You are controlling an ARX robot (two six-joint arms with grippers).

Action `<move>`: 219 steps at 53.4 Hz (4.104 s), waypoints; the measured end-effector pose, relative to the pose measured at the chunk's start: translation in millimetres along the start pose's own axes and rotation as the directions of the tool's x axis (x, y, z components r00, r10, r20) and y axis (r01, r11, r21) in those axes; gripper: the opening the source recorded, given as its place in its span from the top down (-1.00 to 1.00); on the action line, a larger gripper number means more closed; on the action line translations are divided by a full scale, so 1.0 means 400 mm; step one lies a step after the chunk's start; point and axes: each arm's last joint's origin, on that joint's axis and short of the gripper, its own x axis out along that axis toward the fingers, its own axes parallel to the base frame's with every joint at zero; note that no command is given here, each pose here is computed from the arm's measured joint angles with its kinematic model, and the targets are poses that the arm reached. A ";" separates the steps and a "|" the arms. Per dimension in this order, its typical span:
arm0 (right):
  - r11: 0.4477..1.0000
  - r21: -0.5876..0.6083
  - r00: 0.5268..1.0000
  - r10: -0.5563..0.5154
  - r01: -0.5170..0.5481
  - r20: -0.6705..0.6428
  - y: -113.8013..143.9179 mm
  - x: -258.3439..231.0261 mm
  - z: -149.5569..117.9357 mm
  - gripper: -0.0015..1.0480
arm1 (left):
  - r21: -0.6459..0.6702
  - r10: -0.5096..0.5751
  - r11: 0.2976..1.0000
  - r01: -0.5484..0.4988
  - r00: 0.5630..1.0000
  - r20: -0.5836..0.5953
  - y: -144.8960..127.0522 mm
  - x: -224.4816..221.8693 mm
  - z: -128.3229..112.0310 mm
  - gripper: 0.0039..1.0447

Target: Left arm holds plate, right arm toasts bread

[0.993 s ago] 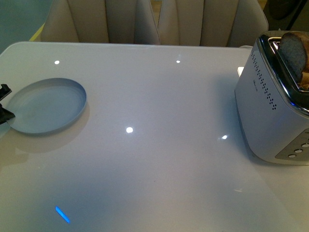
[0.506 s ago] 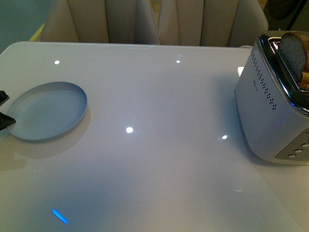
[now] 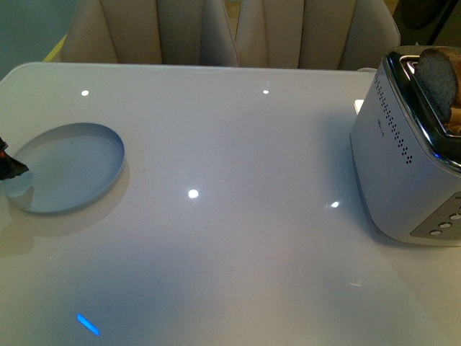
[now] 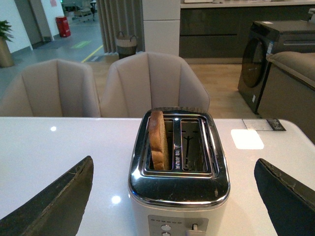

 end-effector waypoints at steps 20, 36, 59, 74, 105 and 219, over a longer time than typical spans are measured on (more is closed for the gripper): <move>1.000 0.000 1.000 0.000 0.000 0.000 0.000 0.000 0.000 -0.83 | 0.073 -0.084 0.995 0.072 0.978 0.189 -0.131 -0.127 0.073 -0.87; 1.000 0.000 1.000 0.000 0.000 0.000 0.000 0.000 0.000 -0.83 | 0.176 -0.207 0.973 0.152 0.911 0.357 -0.303 -0.261 0.138 -0.87; 1.000 0.000 1.000 0.000 0.000 0.001 0.000 0.000 0.000 -0.83 | 0.529 -0.350 0.846 -0.066 0.679 0.646 -0.311 -0.352 -0.002 -0.08; 1.000 0.000 1.000 0.000 0.000 0.001 0.000 0.000 0.000 -0.83 | 0.560 -0.354 0.821 -0.110 0.672 0.651 -0.319 -0.485 -0.137 0.92; 1.000 0.000 1.000 0.000 0.000 0.001 0.000 0.000 0.000 -0.83 | 0.564 -0.351 0.817 -0.118 0.674 0.650 -0.310 -0.661 -0.303 0.94; 1.000 0.000 1.000 0.000 0.000 0.001 0.000 0.000 0.000 -0.83 | 0.564 -0.361 0.817 -0.119 0.657 0.662 -0.253 -0.787 -0.412 -0.12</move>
